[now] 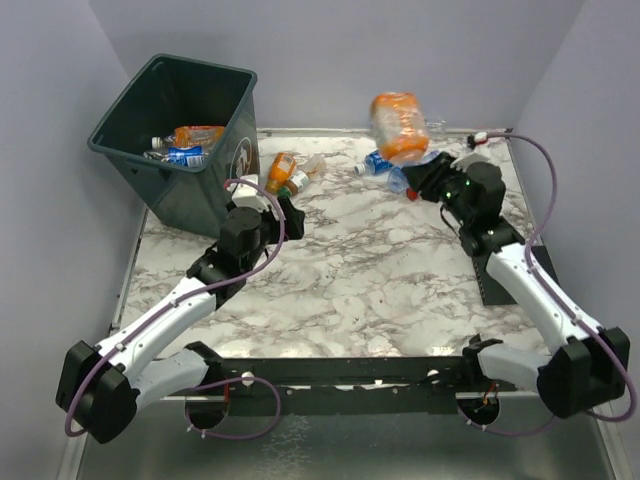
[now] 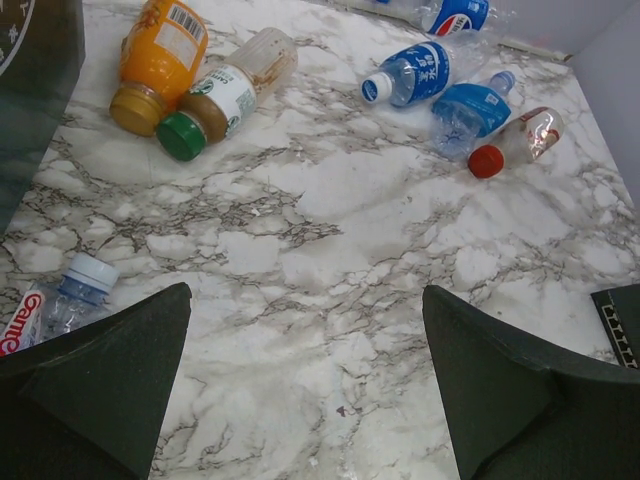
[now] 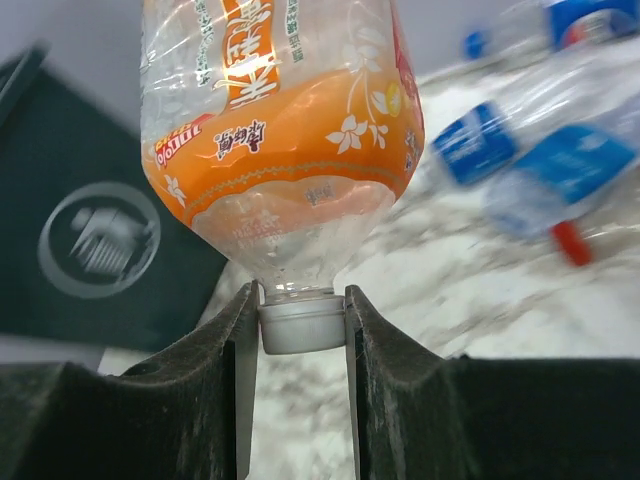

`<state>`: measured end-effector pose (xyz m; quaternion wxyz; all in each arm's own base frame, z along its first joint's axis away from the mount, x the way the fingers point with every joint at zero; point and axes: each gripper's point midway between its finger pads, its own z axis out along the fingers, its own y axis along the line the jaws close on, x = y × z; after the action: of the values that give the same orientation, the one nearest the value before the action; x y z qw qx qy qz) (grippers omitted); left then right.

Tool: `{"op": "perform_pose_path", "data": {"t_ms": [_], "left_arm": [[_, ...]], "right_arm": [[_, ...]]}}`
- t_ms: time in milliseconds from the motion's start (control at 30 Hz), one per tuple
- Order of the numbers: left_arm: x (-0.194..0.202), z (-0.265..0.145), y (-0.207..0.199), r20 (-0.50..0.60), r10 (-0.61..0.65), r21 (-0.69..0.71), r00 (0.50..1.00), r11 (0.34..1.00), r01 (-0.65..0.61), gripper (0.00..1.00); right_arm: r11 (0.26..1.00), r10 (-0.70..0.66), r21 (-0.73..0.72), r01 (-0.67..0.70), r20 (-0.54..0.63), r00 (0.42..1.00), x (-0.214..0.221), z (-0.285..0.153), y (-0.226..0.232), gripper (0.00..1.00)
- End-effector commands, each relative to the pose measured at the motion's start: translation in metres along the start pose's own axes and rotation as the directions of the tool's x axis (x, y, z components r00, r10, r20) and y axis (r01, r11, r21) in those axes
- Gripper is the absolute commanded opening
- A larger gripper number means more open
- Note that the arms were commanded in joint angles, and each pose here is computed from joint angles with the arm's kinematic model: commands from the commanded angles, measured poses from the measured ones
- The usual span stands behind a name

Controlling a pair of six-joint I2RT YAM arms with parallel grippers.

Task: Put the plastic bottles in the bin
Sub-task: Move the plastic bottle to the center of the board.

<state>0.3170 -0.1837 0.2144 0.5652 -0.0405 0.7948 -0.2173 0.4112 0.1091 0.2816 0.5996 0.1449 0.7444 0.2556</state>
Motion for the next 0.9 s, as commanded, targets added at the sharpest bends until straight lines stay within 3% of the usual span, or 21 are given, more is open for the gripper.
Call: {"op": "perform_pose_path", "data": {"t_ms": [0, 100, 233, 333, 500, 600, 667, 867], "left_arm": [[-0.021, -0.014, 0.004, 0.084, 0.009, -0.015, 0.996, 1.0, -0.007, 0.99], [-0.045, -0.031, 0.014, 0.18, 0.02, -0.054, 0.983, 0.998, -0.01, 0.99], [-0.057, -0.04, 0.015, 0.253, 0.048, -0.04, 0.966, 0.998, -0.039, 0.99], [-0.045, -0.031, 0.001, 0.198, 0.07, 0.029, 0.978, 0.997, -0.078, 0.99], [-0.008, -0.012, -0.034, 0.029, 0.12, 0.209, 0.992, 0.97, -0.124, 0.99], [0.012, -0.004, -0.045, -0.053, 0.141, 0.263, 0.989, 0.957, -0.123, 0.99], [0.021, 0.001, -0.048, -0.099, 0.145, 0.269, 0.984, 0.956, -0.114, 0.99], [0.026, 0.009, -0.048, -0.143, 0.134, 0.236, 0.981, 0.967, -0.098, 0.99]], "right_arm": [[0.984, -0.131, -0.155, 0.087, -0.302, 0.944, 0.092, -0.054, 0.03, 0.01], [0.967, -0.192, -0.24, 0.084, -0.474, 0.859, 0.146, -0.097, 0.041, 0.0], [0.963, -0.232, -0.261, 0.066, -0.679, 0.696, 0.204, -0.145, 0.038, 0.01], [0.964, -0.25, -0.258, 0.068, -0.78, 0.574, 0.239, -0.174, 0.033, 0.01], [0.958, -0.287, -0.247, 0.148, -0.842, 0.456, 0.273, -0.193, 0.007, 0.01], [0.955, -0.29, -0.23, 0.188, -0.859, 0.422, 0.284, -0.195, -0.006, 0.01], [0.958, -0.276, -0.209, 0.197, -0.862, 0.425, 0.288, -0.192, -0.01, 0.06], [0.964, -0.253, -0.179, 0.194, -0.84, 0.48, 0.284, -0.186, -0.01, 0.51]]}}
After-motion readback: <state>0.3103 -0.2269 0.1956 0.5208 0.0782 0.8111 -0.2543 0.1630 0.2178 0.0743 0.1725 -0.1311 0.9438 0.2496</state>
